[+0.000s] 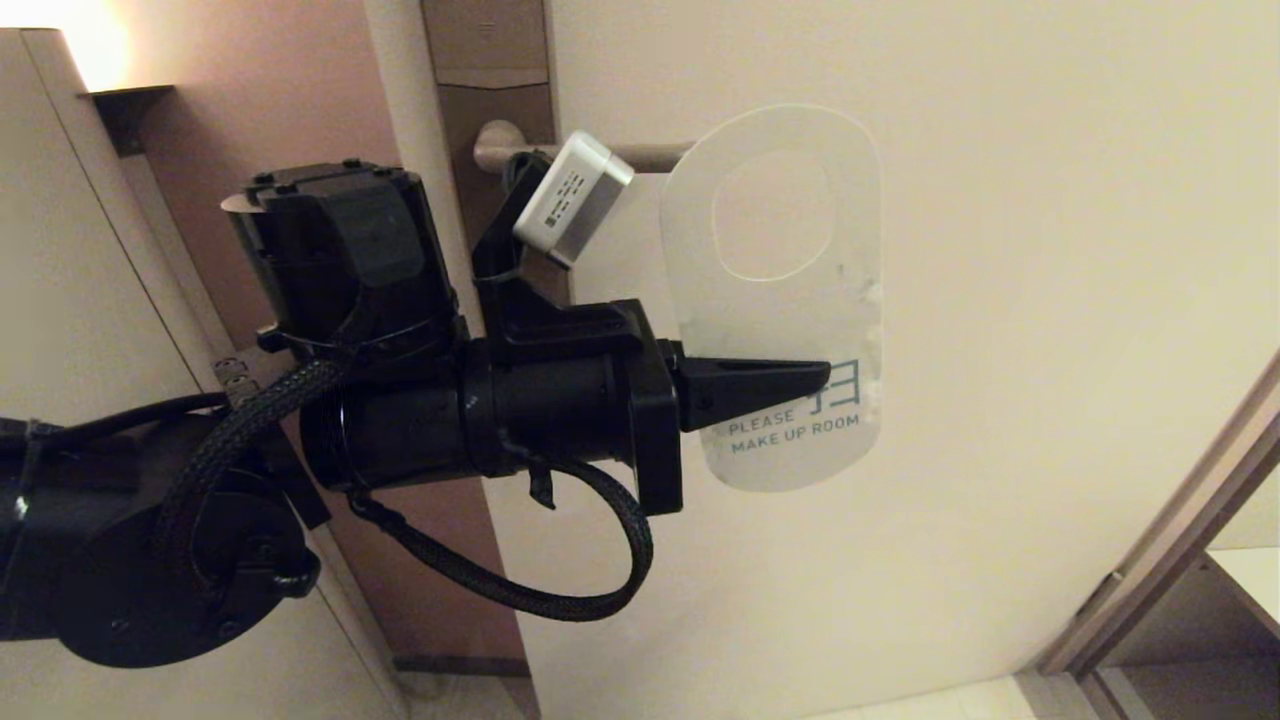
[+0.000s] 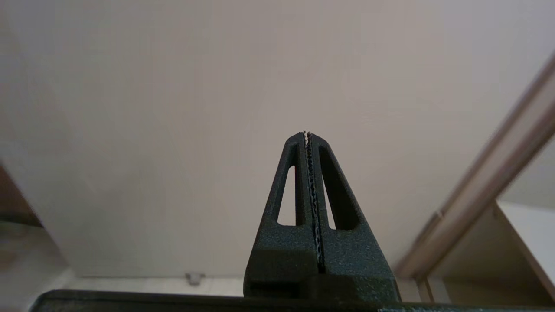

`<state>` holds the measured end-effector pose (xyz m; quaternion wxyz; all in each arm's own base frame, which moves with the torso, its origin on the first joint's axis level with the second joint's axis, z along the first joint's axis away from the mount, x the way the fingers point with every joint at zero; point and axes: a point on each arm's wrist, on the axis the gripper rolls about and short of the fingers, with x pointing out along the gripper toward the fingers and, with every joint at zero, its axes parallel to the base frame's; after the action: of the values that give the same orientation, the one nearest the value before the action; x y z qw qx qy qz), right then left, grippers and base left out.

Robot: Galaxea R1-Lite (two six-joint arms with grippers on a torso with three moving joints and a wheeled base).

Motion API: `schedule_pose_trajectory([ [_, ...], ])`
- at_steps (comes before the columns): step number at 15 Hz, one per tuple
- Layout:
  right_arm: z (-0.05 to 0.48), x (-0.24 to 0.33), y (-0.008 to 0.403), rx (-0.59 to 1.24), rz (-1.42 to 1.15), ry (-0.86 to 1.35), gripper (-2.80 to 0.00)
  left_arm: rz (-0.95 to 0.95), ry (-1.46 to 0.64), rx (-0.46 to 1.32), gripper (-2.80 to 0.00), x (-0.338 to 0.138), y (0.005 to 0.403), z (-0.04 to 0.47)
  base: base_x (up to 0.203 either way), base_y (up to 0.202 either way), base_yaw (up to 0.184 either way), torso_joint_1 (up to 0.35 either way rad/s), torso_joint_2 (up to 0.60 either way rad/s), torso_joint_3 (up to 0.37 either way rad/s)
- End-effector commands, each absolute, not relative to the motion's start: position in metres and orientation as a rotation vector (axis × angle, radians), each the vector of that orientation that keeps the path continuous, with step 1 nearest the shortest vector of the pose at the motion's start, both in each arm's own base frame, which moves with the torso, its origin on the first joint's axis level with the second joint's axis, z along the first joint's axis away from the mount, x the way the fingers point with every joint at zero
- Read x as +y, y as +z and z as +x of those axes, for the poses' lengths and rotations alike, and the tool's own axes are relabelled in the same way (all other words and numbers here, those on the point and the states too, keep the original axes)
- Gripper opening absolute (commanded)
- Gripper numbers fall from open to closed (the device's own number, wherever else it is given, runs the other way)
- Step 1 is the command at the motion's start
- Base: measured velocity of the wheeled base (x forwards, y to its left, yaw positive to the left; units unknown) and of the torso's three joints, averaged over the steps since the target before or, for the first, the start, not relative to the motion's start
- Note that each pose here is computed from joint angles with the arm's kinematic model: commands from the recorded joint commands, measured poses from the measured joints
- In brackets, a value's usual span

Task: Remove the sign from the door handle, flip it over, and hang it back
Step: Hand it to the other hand

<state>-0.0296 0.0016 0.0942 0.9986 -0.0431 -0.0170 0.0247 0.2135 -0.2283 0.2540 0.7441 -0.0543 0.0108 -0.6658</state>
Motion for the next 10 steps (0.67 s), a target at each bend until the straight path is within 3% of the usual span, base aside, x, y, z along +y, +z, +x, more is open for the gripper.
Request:
schedule_pose_trajectory([
  [1, -0.031, 0.002, 0.109, -0.029, -0.087, 0.058, -2.80, -0.120, -1.463, 0.025, -2.80, -0.229, 0.253, 0.214, 0.000, 0.000, 0.000, 0.000, 0.00, 0.000],
  [7, 0.011, 0.002, 0.178, 0.120, -0.087, 0.139, -2.80, -0.123, -1.469, 0.016, -2.80, -0.229, 0.255, 0.212, 0.000, 0.000, 0.000, 0.000, 0.00, 0.000],
  [10, 0.050, 0.009, 0.210, 0.166, -0.077, 0.314, -2.80, -0.121, -1.473, 0.014, -2.80, -0.229, 0.256, 0.211, 0.000, 0.000, 0.000, 0.000, 0.00, 0.000],
])
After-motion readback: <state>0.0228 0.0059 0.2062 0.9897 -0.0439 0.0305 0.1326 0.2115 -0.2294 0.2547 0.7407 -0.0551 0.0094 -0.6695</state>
